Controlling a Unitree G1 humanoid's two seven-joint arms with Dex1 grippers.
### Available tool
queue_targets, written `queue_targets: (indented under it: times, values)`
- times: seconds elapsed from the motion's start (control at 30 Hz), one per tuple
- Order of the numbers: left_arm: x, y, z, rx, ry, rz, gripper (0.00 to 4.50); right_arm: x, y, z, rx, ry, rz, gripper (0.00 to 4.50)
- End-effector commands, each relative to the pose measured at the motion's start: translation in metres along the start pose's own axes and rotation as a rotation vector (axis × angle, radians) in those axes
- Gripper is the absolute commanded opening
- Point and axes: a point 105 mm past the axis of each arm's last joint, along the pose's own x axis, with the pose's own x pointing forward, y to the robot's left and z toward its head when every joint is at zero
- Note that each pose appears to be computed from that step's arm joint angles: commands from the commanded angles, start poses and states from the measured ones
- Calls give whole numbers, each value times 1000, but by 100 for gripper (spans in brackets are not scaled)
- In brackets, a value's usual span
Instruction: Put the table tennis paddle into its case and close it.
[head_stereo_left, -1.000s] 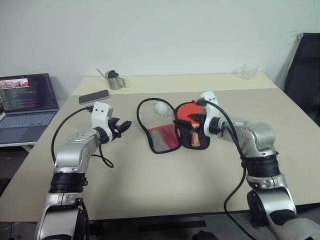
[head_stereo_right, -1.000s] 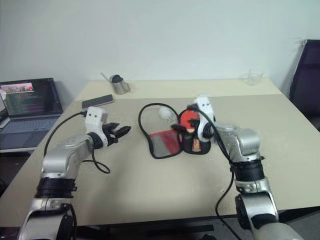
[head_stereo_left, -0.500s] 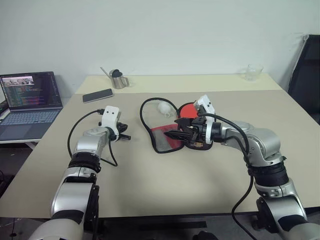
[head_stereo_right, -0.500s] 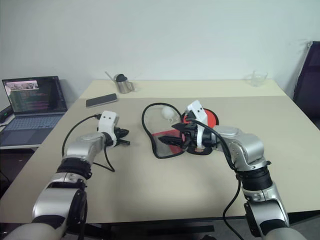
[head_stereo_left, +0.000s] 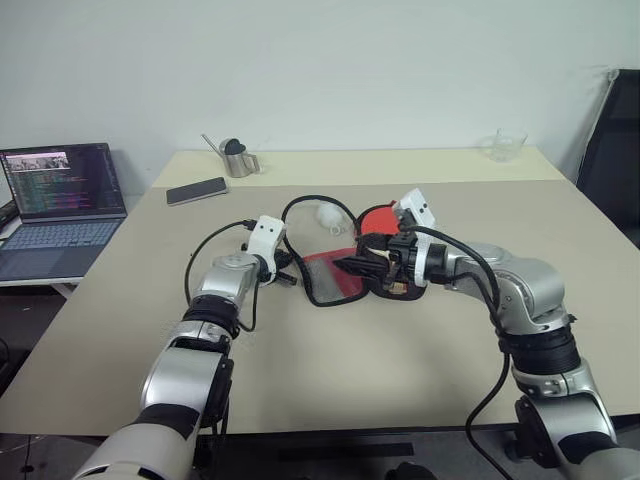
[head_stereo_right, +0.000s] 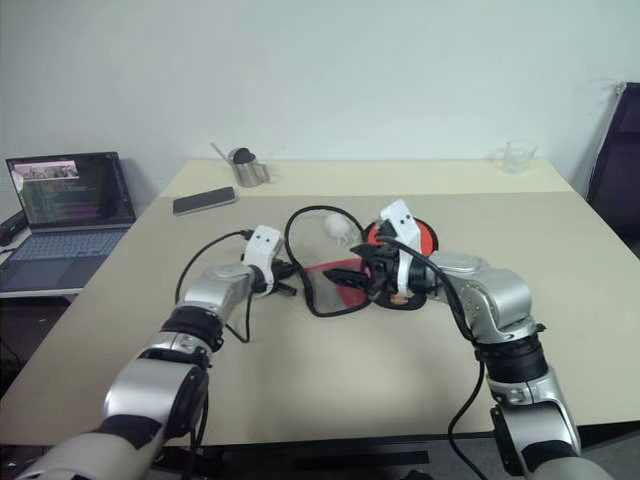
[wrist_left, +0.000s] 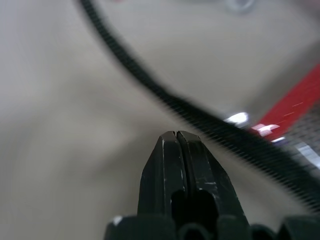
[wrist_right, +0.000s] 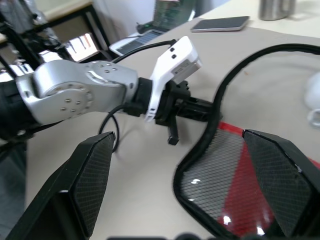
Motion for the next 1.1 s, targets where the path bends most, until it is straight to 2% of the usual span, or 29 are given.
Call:
queue_targets:
  times: [0.03,0.27,0.4,0.67,0.73,0.9,0.97,1.1]
  values:
    - [-4,-17,36,0,-130,-69,6,-20,-9,24,-92,-65,-27,450]
    - [-18,-79,88,42,-325,-287,6,-69,-56,46,-169,-93,-196,450]
    - [-8,-98,104,19,-340,-250,6,-83,-67,52,-188,-115,-270,450]
    - [35,-116,88,25,-271,-3,6,-96,-69,59,-181,-162,-347,450]
    - [40,-128,86,101,-276,-9,6,-96,-66,57,-178,-163,-352,450]
    - [47,-162,59,209,-233,-167,6,-99,-65,51,-152,-164,-392,450]
    - [48,-158,55,241,-215,-162,6,-100,-66,47,-125,-159,-410,450]
    - [40,-134,69,225,-264,-132,6,-101,-69,40,-21,-181,-407,450]
